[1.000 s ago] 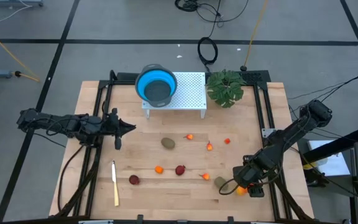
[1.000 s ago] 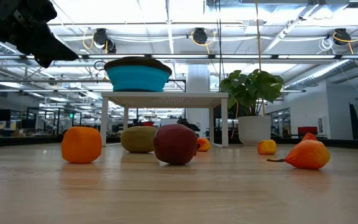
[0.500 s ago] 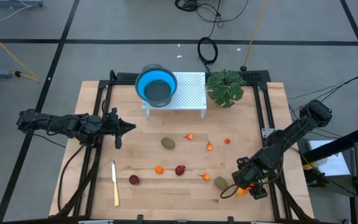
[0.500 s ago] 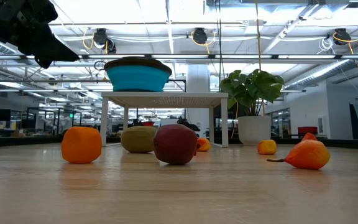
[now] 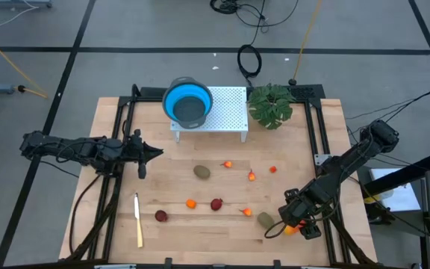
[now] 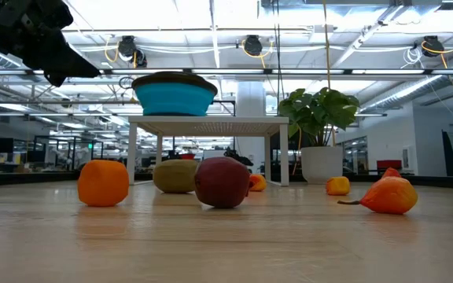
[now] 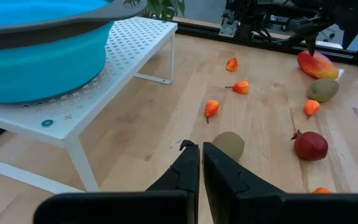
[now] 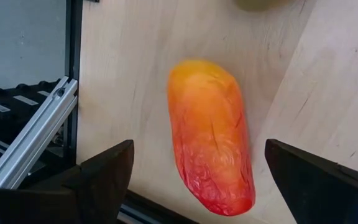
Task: Pick & Place Fruit
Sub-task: Put the mango in the blue strainer bowl on the shelf
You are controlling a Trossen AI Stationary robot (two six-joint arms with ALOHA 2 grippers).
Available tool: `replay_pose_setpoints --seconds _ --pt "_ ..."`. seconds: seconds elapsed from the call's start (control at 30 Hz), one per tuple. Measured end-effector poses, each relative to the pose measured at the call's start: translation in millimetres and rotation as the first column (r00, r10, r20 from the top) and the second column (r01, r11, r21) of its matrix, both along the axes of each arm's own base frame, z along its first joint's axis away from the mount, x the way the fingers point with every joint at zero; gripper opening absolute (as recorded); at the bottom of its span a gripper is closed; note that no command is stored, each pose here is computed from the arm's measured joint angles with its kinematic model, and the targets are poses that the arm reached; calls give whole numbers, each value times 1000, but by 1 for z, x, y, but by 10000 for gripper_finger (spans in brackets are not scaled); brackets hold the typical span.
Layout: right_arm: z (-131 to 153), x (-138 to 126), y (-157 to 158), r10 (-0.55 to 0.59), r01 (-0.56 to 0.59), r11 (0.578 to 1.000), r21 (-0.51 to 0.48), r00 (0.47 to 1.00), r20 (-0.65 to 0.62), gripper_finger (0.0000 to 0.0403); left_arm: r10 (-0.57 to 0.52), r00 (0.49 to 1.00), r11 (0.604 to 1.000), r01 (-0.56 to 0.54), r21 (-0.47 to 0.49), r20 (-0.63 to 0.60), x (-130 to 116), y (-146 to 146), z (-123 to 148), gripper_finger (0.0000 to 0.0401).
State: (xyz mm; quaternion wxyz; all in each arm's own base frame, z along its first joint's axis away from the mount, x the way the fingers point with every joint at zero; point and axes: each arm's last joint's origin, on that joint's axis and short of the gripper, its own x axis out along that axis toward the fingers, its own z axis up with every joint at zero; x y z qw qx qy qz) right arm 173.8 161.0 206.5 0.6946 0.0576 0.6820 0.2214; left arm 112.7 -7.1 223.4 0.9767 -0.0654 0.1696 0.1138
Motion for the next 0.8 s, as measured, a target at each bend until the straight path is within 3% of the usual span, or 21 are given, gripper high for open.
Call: replay_pose_setpoints --seconds 0.53,0.8 --pt "2 6 5 -25 22 998 52 998 50 357 6 1000 1000 -6 -12 -3 0 0 -1 19" --pt "2 5 4 42 -45 998 40 997 70 357 9 1000 1000 -9 -17 -2 0 0 -1 19"
